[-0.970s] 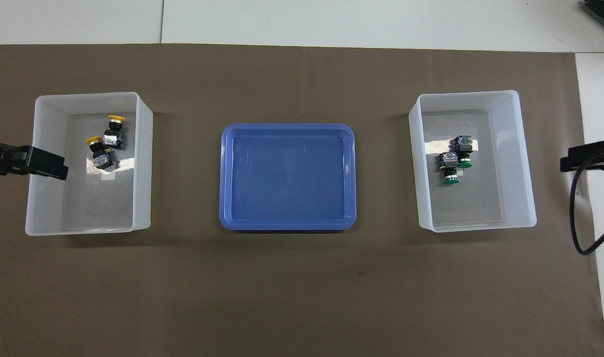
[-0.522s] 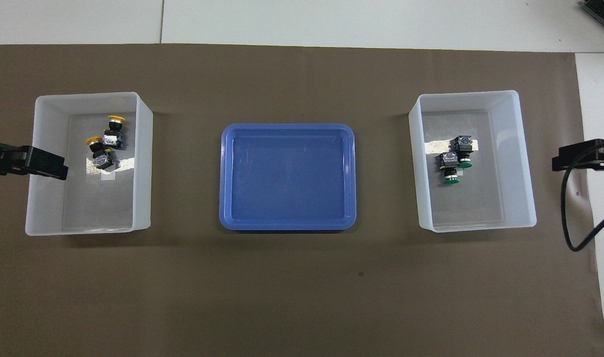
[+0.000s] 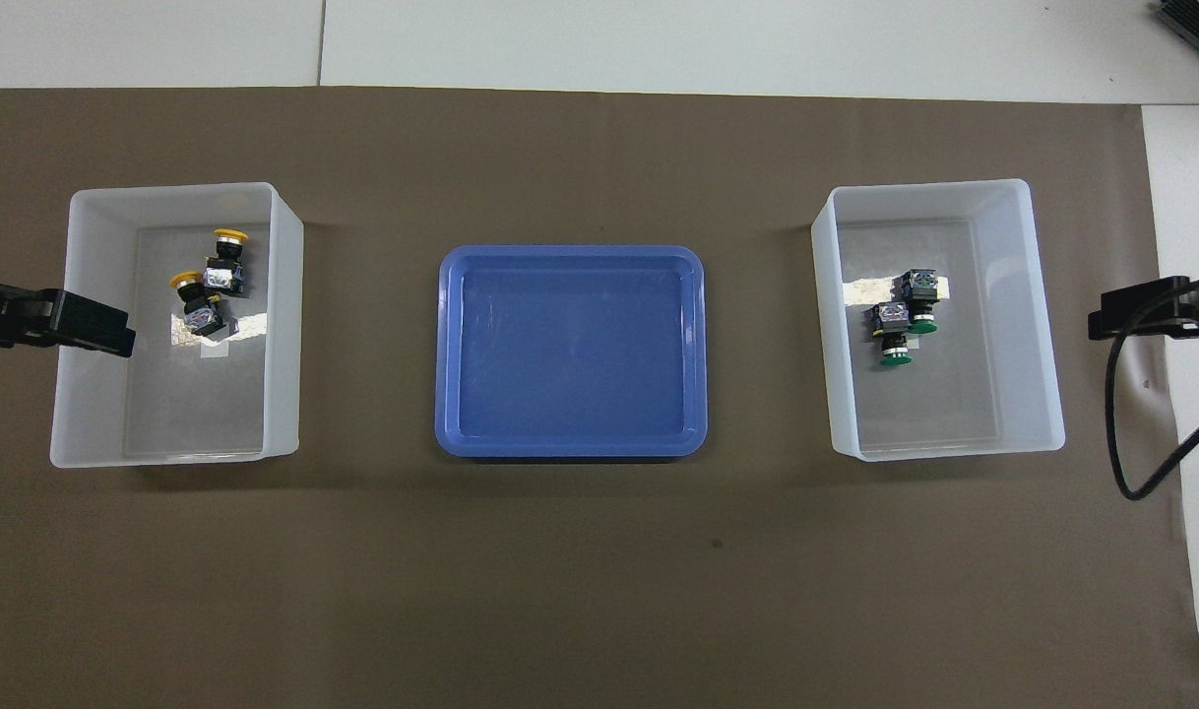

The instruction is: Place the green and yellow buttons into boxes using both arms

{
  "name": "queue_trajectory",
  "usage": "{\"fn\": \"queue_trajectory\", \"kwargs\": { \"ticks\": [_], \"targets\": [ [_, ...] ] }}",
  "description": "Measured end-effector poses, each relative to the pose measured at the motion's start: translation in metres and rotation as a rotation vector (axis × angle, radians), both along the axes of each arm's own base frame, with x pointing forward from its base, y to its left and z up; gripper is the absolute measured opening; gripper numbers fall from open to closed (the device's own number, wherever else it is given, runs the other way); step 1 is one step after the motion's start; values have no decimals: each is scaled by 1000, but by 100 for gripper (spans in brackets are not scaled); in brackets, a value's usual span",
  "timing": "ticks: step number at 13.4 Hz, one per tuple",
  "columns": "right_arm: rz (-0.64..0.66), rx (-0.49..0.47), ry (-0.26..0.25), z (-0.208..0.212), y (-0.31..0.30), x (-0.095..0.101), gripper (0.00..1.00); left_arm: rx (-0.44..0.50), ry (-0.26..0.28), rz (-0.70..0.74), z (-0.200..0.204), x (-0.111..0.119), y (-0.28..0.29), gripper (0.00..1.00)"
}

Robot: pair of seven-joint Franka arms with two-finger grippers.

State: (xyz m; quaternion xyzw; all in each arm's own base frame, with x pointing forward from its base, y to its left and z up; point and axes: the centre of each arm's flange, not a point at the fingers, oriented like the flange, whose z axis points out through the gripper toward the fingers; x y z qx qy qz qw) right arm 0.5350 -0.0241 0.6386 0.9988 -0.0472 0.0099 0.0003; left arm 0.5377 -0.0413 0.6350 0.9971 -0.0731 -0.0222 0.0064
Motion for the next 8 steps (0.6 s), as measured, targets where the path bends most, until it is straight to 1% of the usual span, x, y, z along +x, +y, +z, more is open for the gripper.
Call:
{"fn": "queue_trajectory", "kwargs": {
  "ticks": [2,8],
  "targets": [
    [1,-2,8,-1,0,-1,100,0,0,0,0,0,0,100],
    [7,-15,9,-1,0,-1,100,0,0,0,0,0,0,100]
  ]
}}
